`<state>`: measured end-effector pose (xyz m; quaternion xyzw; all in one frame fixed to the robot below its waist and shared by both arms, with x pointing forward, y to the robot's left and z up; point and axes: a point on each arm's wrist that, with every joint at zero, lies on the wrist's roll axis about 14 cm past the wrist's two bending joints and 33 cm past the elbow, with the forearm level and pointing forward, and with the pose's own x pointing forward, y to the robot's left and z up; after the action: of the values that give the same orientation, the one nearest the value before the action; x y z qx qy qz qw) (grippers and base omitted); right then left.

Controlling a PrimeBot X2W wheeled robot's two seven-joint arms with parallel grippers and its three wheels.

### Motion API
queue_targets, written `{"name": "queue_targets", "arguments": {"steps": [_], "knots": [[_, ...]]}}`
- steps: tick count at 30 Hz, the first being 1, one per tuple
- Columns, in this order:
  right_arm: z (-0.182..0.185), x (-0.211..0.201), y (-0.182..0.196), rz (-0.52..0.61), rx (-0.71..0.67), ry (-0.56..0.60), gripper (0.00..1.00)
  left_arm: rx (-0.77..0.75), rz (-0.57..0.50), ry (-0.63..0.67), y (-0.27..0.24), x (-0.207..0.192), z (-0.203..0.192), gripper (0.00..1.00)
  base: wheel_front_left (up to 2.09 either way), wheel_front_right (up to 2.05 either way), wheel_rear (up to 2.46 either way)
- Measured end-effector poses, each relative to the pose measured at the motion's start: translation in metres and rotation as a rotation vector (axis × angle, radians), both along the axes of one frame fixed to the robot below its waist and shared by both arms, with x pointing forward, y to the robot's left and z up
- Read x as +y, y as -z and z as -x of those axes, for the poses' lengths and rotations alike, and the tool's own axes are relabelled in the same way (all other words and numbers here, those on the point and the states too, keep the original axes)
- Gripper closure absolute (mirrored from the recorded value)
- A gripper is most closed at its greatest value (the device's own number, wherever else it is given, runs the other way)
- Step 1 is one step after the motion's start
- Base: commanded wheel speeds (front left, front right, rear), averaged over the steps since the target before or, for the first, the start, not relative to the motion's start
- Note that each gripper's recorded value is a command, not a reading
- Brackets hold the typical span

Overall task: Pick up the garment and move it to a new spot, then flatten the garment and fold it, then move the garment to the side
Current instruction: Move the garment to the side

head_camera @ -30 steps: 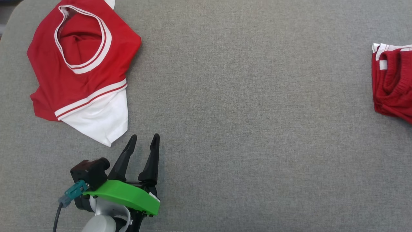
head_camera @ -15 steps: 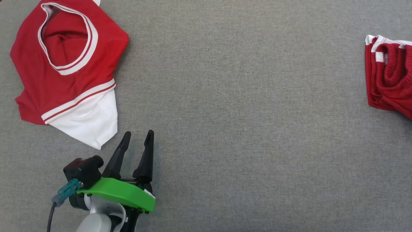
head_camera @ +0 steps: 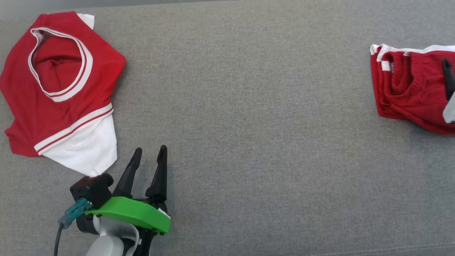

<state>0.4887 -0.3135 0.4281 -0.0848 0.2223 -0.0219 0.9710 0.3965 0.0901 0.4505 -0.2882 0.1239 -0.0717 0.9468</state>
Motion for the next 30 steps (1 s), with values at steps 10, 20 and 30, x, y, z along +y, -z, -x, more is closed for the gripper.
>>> {"name": "queue_targets", "arguments": {"steps": [10, 20, 30], "knots": [[0.000, 0.063, -0.062, -0.129, -0.259, -0.136, 0.00, -0.125, -0.022, 0.022, -0.033, -0.013, -0.003, 0.00, 0.00, 0.00, 0.00], [0.026, 0.127, -0.081, -0.263, -0.344, -0.209, 0.00, -0.205, -0.046, -0.031, -0.057, -0.001, 0.006, 0.00, 0.00, 0.00, 0.00], [0.047, 0.182, -0.114, -0.379, -0.468, -0.218, 0.00, -0.226, -0.086, -0.127, -0.061, 0.031, 0.022, 0.00, 0.00, 0.00, 0.00]]}}
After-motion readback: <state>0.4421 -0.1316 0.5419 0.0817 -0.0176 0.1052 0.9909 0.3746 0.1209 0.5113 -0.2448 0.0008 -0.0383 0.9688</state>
